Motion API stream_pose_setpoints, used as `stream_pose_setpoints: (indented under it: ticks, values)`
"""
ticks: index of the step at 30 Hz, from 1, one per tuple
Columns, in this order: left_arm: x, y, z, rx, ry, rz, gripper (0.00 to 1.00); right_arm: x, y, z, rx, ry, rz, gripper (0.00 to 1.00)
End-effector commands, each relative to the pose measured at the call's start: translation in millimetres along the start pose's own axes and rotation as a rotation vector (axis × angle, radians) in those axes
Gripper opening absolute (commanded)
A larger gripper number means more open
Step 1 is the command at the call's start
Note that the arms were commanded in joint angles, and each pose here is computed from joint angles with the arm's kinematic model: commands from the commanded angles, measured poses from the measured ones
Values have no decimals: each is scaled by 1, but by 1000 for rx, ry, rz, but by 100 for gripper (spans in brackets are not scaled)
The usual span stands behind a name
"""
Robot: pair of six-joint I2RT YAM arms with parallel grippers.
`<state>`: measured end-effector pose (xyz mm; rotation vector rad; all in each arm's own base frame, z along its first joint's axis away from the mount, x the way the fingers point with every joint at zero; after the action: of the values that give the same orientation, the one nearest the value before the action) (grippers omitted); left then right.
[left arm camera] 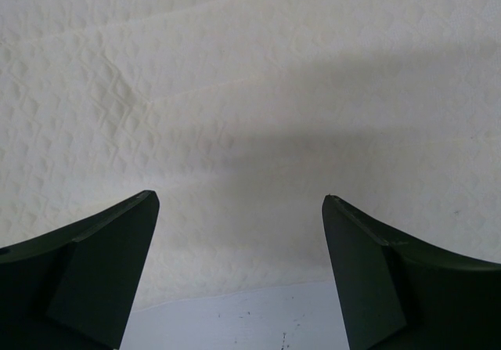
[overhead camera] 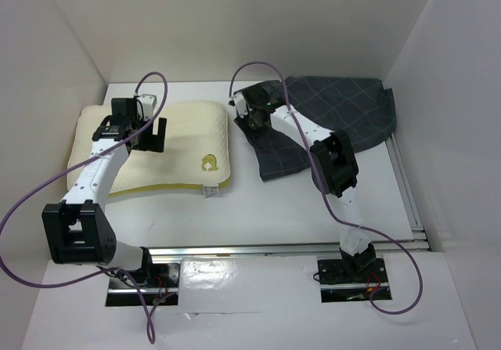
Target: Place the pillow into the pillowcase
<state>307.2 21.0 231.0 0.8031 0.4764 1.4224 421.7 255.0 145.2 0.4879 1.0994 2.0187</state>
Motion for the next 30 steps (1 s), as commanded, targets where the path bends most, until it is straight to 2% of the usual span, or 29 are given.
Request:
stream_pose_setpoints:
  ticks: [1,22,25,27,28,29,30]
  values:
    - [1,0,10,-32,-14,1,100,8,15,16,-45,26,14,46]
    - [4,-2,13,-39,-41,12,100,0,-16,-5,40,25,-30,43]
    - [4,-2,13,-39,-41,12,100,-6,-14,-2,33,17,-45,27]
    - [4,-2,13,-39,-41,12,100,-6,-14,-1,24,18,-47,10]
    - [4,-2,13,-39,-41,12,100,-7,-14,-1,25,18,-56,4]
    - [4,-2,13,-39,-41,12,100,-7,-14,-1,25,18,-56,0]
    - [4,-2,13,-39,-41,12,100,-7,-14,-1,25,18,-56,0]
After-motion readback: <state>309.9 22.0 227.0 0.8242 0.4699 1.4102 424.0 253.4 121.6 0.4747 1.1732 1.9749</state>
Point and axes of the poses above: each gripper's point midway between its finger pads, its own y axis back along the fingers, its own x axis along the line the jaws close on, z = x × y, the point moved 9 cm from there along y, back along the fingers, and after that the axes turned 6 degrees about -y, right-handed, at the moved point
